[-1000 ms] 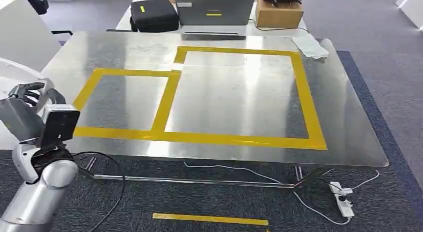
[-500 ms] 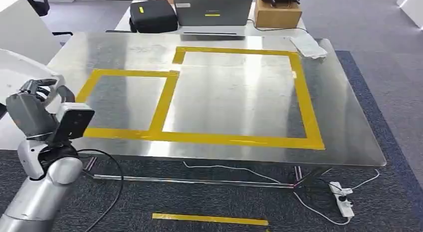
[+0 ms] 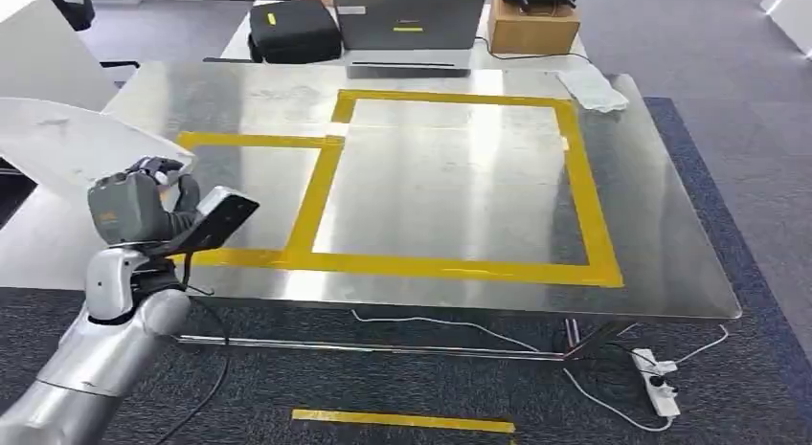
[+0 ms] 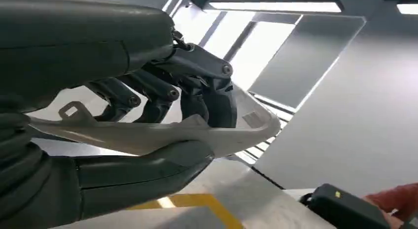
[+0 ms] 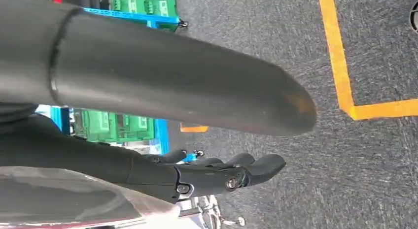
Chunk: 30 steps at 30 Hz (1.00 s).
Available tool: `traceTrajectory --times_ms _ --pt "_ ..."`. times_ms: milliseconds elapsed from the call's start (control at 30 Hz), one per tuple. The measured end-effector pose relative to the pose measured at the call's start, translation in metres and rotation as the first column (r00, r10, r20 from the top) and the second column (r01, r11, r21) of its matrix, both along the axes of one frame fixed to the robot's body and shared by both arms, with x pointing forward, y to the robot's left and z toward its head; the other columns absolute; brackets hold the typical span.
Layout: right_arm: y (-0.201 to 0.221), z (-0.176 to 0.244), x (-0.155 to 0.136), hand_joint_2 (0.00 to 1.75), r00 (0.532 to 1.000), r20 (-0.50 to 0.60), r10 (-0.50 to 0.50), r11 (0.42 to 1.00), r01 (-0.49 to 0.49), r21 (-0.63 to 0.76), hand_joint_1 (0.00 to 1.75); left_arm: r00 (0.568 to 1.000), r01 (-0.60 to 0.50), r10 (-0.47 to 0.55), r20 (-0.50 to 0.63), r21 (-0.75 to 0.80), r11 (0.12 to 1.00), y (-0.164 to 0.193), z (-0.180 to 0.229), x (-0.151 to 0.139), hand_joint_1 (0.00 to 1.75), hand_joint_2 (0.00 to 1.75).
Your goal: Take the parts from the cabinet and place them on the table.
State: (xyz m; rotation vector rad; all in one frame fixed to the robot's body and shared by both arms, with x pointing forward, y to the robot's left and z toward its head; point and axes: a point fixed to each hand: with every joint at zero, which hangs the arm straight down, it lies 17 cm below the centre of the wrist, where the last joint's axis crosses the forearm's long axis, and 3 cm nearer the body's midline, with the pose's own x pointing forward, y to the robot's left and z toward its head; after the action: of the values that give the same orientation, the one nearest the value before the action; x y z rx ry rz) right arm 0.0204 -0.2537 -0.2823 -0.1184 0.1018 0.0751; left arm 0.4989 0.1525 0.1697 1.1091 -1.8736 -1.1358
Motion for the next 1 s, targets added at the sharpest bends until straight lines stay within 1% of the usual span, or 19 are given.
traceTrajectory --times_ms 333,533,767,867,1000 --pt "-0.001 0.0 0.0 0.0 1.0 0.0 0.016 1.0 -0.016 -0.001 0.0 0.997 -0.01 0.014 -0.072 0.055 0.998 0.003 -0.032 0.005 1.75 1.75" --pt "-0.001 0.0 0.001 0.0 1.0 0.001 0.031 1.0 -0.031 -0.003 0.0 0.996 0.04 -0.034 -0.079 0.07 0.997 -0.011 -0.045 -0.001 1.75 1.75" --pt "-0.001 0.0 0.002 0.0 0.999 0.002 0.032 0.999 -0.032 -0.003 0.0 0.994 0.05 -0.042 -0.1 0.077 0.996 -0.016 -0.055 -0.004 1.75 1.75" --pt "-0.001 0.0 0.002 0.0 0.999 0.002 0.045 0.999 -0.045 -0.002 0.0 0.993 0.093 -0.086 -0.081 0.088 0.992 -0.025 -0.054 -0.009 1.75 1.75" --pt "-0.001 0.0 0.004 0.0 0.998 0.006 0.063 0.998 -0.063 0.003 0.0 0.981 0.188 -0.182 -0.068 0.105 0.976 -0.052 -0.055 -0.022 1.75 1.75"
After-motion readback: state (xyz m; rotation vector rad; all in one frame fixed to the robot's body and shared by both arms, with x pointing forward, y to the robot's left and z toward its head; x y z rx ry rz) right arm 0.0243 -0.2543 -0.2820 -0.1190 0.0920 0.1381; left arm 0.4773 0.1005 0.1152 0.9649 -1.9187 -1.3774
